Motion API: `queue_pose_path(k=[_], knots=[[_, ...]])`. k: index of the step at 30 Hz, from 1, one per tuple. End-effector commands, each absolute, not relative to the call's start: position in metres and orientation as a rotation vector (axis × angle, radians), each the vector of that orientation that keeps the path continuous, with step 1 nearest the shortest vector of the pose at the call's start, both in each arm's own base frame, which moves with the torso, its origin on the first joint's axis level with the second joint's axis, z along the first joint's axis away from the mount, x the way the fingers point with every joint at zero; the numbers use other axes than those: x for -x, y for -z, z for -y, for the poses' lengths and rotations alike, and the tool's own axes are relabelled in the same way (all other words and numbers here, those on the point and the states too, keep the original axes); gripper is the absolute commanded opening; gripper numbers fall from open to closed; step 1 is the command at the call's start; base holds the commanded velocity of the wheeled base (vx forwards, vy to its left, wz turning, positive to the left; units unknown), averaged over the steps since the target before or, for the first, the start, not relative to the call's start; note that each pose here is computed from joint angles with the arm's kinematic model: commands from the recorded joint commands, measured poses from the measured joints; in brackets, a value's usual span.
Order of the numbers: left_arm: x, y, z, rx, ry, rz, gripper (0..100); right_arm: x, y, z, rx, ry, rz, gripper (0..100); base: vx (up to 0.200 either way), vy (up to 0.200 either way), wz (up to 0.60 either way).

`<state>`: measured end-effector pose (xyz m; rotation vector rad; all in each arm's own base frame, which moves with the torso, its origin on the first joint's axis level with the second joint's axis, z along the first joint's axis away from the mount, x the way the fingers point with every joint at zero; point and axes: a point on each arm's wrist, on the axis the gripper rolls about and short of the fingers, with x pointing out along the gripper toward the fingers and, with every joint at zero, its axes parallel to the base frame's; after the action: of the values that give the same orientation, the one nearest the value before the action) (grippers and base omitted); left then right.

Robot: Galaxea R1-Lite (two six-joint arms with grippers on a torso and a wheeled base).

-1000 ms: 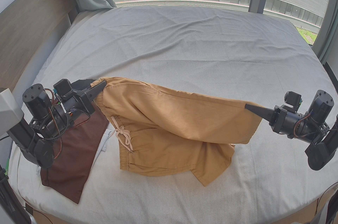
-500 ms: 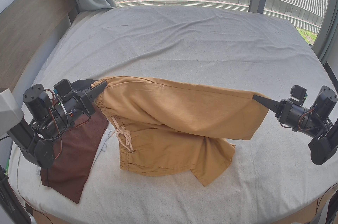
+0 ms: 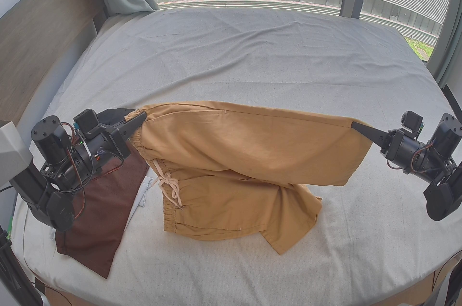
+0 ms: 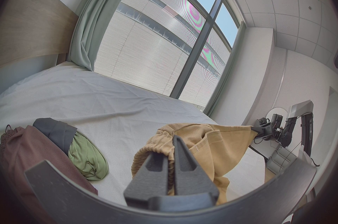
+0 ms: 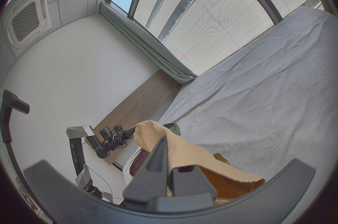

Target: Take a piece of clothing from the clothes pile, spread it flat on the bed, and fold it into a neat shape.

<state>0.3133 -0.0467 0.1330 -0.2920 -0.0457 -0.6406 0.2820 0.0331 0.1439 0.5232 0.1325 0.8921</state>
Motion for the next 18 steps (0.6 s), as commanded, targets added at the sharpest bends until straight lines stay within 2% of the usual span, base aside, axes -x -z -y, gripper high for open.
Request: queue_pose_path(k=[1, 18], knots=[[-0.3135, -0.1324, 0.0468, 0.293, 0.64, 0.044, 0, -0.2827, -0.1445, -0.0304, -0.524, -0.884, -0.128, 0, 0.0, 0.0, 0.0], [-0.3145, -0.1325, 0.0449, 0.291, 0.634, 0.047, 0, -0.2863, -0.145, -0.0248, -0.522, -0.866, -0.117, 0, 0.0, 0.0, 0.0]])
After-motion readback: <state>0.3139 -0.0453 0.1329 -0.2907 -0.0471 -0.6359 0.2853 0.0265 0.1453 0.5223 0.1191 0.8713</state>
